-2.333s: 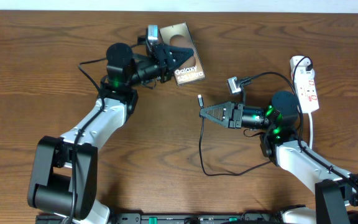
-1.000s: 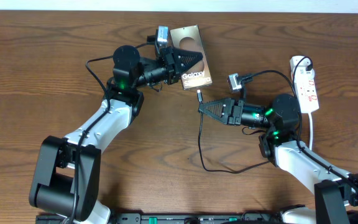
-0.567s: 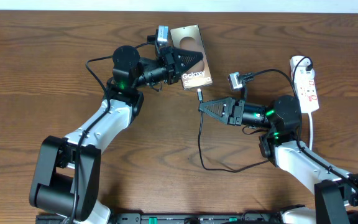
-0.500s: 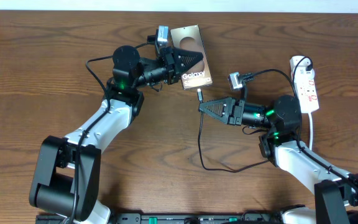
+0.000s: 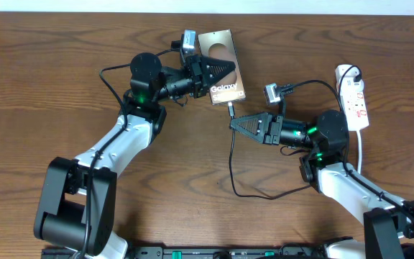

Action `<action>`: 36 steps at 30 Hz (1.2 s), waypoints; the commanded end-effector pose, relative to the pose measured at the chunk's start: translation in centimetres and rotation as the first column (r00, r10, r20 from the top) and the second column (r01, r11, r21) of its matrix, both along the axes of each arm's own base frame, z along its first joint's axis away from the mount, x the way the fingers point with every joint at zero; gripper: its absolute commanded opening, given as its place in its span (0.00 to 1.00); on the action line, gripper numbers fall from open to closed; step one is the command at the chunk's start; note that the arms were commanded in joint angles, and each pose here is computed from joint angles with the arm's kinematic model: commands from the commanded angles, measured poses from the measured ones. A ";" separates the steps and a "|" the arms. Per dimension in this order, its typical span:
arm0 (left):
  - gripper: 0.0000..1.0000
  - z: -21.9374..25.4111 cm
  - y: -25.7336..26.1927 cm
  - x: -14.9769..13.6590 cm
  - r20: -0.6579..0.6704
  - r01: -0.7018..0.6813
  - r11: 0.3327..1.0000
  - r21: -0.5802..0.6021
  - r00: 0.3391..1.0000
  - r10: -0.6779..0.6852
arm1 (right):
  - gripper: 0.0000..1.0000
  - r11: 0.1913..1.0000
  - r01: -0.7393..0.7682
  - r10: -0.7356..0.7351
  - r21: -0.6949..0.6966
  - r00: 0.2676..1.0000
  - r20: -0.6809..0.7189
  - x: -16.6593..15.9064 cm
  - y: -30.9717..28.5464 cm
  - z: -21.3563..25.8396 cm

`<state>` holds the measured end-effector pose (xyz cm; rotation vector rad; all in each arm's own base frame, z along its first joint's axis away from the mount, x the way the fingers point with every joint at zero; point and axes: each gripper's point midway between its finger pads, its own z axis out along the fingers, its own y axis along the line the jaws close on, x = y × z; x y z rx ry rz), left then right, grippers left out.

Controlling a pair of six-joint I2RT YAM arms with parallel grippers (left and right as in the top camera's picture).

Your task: Plug charger to phone and switch on socket

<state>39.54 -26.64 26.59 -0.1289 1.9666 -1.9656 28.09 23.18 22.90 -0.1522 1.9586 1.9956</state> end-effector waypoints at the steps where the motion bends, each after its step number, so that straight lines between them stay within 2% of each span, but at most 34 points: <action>1: 0.07 1.4 -0.2 -0.3 0.075 0.020 1.000 0.000 0.997 -0.019 | 0.01 1.000 0.014 -0.014 0.005 1.000 -0.002 0.3 0.0 0.2; 26: 0.07 1.4 -1.0 -1.1 0.084 0.051 0.999 0.004 0.995 -0.051 | 0.01 0.999 0.036 -0.035 0.016 0.998 -0.050 0.7 -0.1 0.2; 36: 0.07 1.4 -1.0 -1.1 0.080 0.051 0.999 0.002 0.996 -0.051 | 0.01 0.997 0.056 -0.058 0.044 0.998 0.030 0.8 -0.2 1.5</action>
